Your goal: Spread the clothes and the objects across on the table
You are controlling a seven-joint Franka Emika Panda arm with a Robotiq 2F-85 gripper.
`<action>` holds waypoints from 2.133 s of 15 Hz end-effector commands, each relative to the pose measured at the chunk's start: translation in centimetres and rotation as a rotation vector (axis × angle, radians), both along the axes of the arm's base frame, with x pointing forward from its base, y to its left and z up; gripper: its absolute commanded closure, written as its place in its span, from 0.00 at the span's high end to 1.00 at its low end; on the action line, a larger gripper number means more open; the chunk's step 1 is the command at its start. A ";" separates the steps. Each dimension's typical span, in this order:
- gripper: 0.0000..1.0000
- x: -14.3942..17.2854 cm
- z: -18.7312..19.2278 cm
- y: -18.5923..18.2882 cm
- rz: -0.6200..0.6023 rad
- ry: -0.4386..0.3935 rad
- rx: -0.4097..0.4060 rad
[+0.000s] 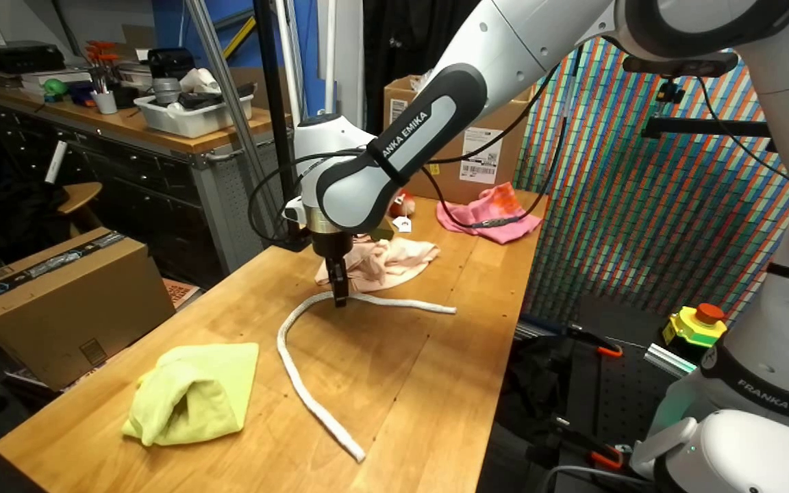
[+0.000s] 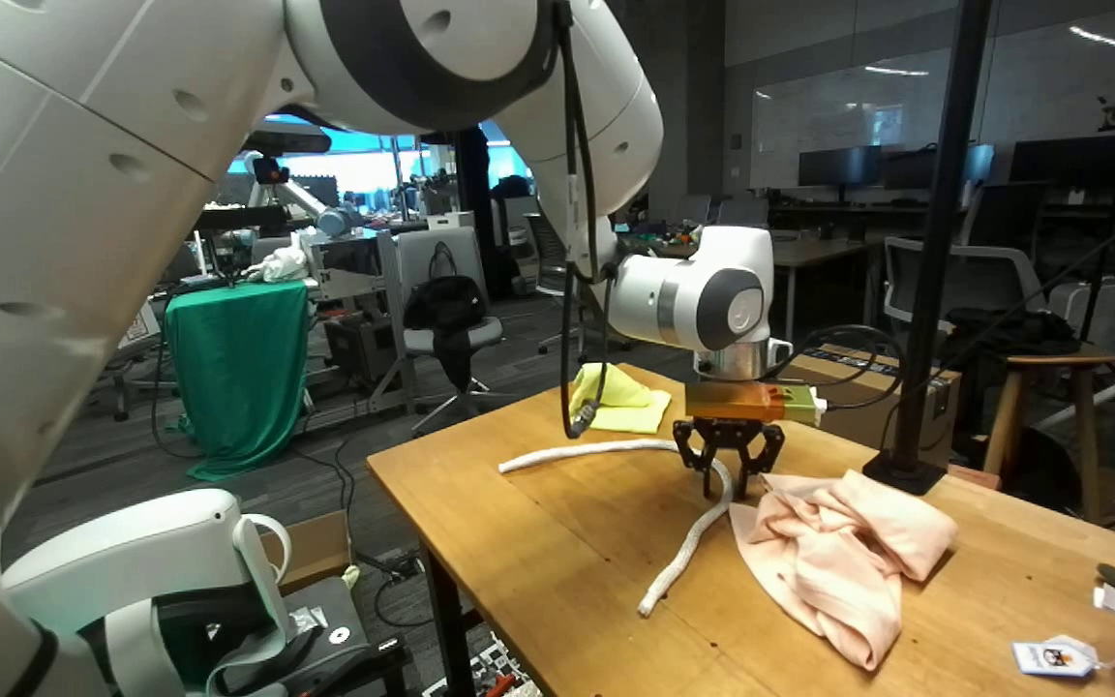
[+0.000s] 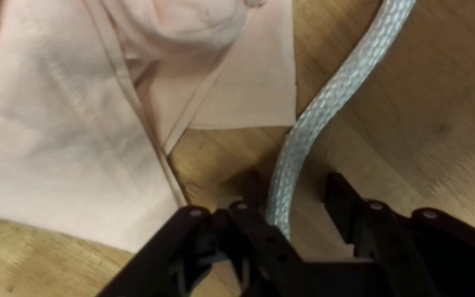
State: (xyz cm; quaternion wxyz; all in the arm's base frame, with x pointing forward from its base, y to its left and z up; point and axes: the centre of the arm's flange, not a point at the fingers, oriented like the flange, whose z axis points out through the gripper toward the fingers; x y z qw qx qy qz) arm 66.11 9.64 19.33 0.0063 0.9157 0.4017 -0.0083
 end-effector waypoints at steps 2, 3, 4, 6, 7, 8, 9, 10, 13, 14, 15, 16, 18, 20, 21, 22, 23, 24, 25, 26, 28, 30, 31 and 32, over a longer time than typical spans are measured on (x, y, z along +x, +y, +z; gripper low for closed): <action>0.05 0.5 0.1 0.1 0.020 0.004 -0.013; 0.03 0.4 0.1 0.2 0.022 0.003 -0.014; 0.00 0.3 0.2 0.2 0.024 0.002 -0.017; 0.04 0.1 0.2 0.4 0.023 0.003 -0.022; 0.04 0.0 0.2 0.5 0.021 0.006 -0.023; 0.03 -0.2 0.2 0.6 0.018 0.010 -0.026; 0.03 -0.4 0.2 0.7 0.019 0.010 -0.032; 0.03 -0.7 0.3 0.9 0.020 0.014 -0.033; 0.03 -1.8 0.3 1.5 0.034 0.026 -0.041; 0.03 -2.0 0.3 1.7 0.038 0.032 -0.042; 0.03 -2.5 0.4 2.0 0.042 0.042 -0.038; 0.03 -2.9 0.4 2.2 0.046 0.048 -0.041; 0.03 -3.6 0.5 2.7 0.054 0.065 -0.040; 0.03 -4.4 0.6 3.3 0.070 0.087 -0.037; 0.03 -4.8 0.5 3.7 0.079 0.091 -0.039; 0.03 -5.2 0.5 4.0 0.088 0.099 -0.038; 0.03 -5.6 0.4 4.3 0.097 0.106 -0.037; 0.03 -5.9 0.3 4.7 0.105 0.115 -0.034; 0.03 -6.2 0.2 5.1 0.115 0.123 -0.031; 0.03 -6.5 0.0 5.4 0.121 0.128 -0.033; 0.03 -7.0 -0.2 6.2 0.140 0.142 -0.028; 0.03 -7.4 -0.3 6.8 0.154 0.154 -0.024; 0.03 -7.6 -0.3 7.0 0.161 0.160 -0.023; 0.03 -7.7 -0.3 7.3 0.169 0.167 -0.019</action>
